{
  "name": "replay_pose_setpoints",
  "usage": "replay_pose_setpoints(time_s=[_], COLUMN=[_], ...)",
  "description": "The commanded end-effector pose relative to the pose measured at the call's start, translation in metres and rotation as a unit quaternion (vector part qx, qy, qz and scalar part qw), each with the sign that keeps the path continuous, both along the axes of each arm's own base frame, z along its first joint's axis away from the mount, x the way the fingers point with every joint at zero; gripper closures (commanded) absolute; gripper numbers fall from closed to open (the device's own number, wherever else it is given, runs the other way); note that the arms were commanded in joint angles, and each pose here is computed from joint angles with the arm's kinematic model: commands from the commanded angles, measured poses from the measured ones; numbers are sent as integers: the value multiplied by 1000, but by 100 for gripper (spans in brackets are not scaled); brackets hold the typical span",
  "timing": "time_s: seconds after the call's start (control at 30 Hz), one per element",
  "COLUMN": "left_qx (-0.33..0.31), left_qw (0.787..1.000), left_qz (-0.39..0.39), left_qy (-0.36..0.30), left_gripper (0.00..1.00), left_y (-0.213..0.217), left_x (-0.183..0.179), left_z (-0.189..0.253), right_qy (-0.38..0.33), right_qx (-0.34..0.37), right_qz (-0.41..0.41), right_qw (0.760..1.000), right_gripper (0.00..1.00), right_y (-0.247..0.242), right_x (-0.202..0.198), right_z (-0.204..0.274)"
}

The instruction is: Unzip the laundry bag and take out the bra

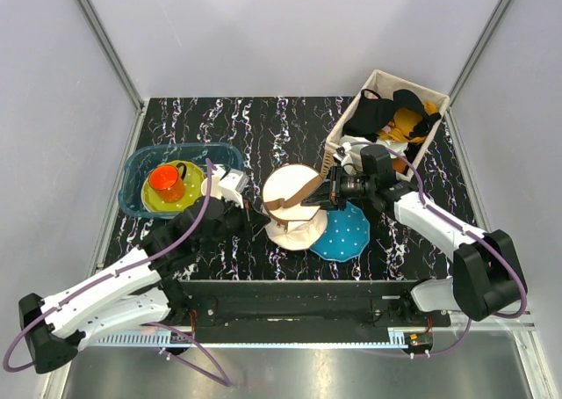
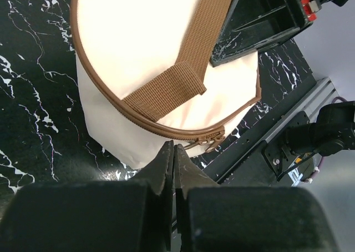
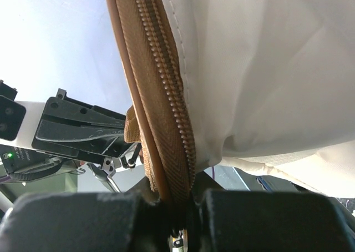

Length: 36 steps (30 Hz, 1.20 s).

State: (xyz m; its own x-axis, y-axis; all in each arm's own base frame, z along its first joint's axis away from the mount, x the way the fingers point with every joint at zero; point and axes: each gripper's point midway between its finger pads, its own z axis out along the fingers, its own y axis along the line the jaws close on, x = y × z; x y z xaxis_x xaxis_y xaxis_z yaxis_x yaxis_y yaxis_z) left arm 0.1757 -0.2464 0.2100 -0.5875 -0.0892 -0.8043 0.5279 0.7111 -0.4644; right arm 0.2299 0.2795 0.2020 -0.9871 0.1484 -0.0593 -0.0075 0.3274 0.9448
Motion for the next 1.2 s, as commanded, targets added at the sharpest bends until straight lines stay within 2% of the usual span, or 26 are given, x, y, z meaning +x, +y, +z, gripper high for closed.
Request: replay_pose_setpoints(time_s=[0.0,0.1,0.17,0.23,0.27,0.3,0.37,0.57,0.9,1.03,1.07,1.13,1.17], left_qx=[-43,-39,-34,-30,-34,-38,-47,-59,-45,-47,-47,-49,-48], left_qw=[998,999,998,997,997,996,995,995,997,998,998,998,998], left_qz=[24,3,-43,-68,-74,-79,-85,-80,-61,-51,-48,-40,-37], left_qy=[-33,-35,-27,-11,-5,-3,9,6,-9,-11,-12,-14,-12], left_gripper=[100,100,98,80,66,61,57,62,63,78,86,92,99], left_y=[3,0,-10,-16,-19,-21,-25,-34,-40,-38,-36,-33,-32], left_x=[8,4,-7,-14,-16,-18,-20,-12,5,7,8,8,8], left_z=[34,32,28,21,16,15,8,9,12,13,14,16,15], right_qy=[-28,-30,-31,-29,-29,-30,-31,-32,-31,-32,-32,-29,-28], right_qx=[19,20,20,19,19,19,20,23,24,24,24,22,22], right_qz=[15,15,14,14,13,12,13,13,15,15,15,16,16], right_qw=[999,999,999,999,999,999,999,999,999,999,999,999,999], right_gripper=[100,100,100,100,100,100,100,100,100,100,100,100,100], right_y=[4,4,4,4,4,4,4,4,4,4,4,4,4], right_x=[1,1,1,2,2,3,2,2,0,0,0,0,-1], right_z=[12,14,15,14,14,14,15,18,19,19,19,17,16])
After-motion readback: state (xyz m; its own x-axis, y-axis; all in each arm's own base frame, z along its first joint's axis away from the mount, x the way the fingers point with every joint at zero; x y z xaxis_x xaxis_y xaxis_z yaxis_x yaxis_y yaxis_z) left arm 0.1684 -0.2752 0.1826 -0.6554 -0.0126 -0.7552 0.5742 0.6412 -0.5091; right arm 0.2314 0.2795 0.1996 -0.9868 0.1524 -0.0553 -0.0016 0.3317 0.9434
